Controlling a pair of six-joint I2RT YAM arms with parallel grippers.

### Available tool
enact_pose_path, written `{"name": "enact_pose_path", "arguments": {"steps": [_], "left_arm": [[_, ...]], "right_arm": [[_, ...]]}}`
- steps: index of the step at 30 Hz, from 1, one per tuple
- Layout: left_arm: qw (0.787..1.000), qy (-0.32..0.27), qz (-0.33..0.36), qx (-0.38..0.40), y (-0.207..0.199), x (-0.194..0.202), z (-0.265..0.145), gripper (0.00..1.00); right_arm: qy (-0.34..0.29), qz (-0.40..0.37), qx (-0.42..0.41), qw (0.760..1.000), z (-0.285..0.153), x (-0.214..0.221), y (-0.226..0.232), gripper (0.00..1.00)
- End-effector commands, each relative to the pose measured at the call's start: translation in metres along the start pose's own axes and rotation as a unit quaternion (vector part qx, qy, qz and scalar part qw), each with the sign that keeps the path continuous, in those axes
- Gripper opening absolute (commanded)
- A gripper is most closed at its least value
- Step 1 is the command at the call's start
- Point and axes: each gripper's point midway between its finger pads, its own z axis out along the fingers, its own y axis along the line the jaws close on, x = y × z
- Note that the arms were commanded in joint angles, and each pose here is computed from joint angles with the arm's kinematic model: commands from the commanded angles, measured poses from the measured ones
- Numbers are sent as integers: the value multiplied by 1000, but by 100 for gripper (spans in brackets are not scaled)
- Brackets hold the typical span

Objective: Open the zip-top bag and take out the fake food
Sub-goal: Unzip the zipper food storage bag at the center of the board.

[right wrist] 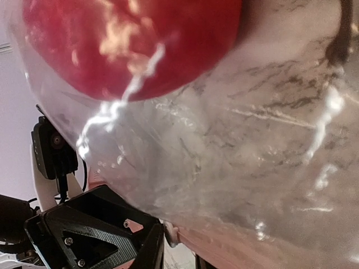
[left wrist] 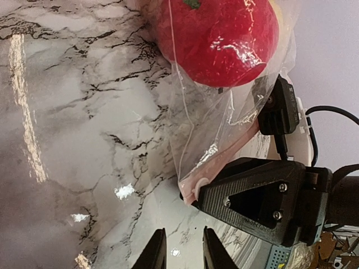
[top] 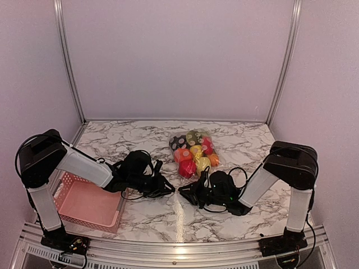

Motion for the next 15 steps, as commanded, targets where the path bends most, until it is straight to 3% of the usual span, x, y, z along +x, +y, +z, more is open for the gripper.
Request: {"name": "enact_pose_path", "arguments": {"steps": [1, 15], "left_arm": [[1000, 2, 4, 5, -4, -4, 4, 24], [1000, 11, 7, 21, -12, -11, 20, 26]], "right_arm": [[-1, 11, -20, 1000, 1, 2, 6, 18], [-18, 10, -1, 1000, -16, -2, 0, 7]]}}
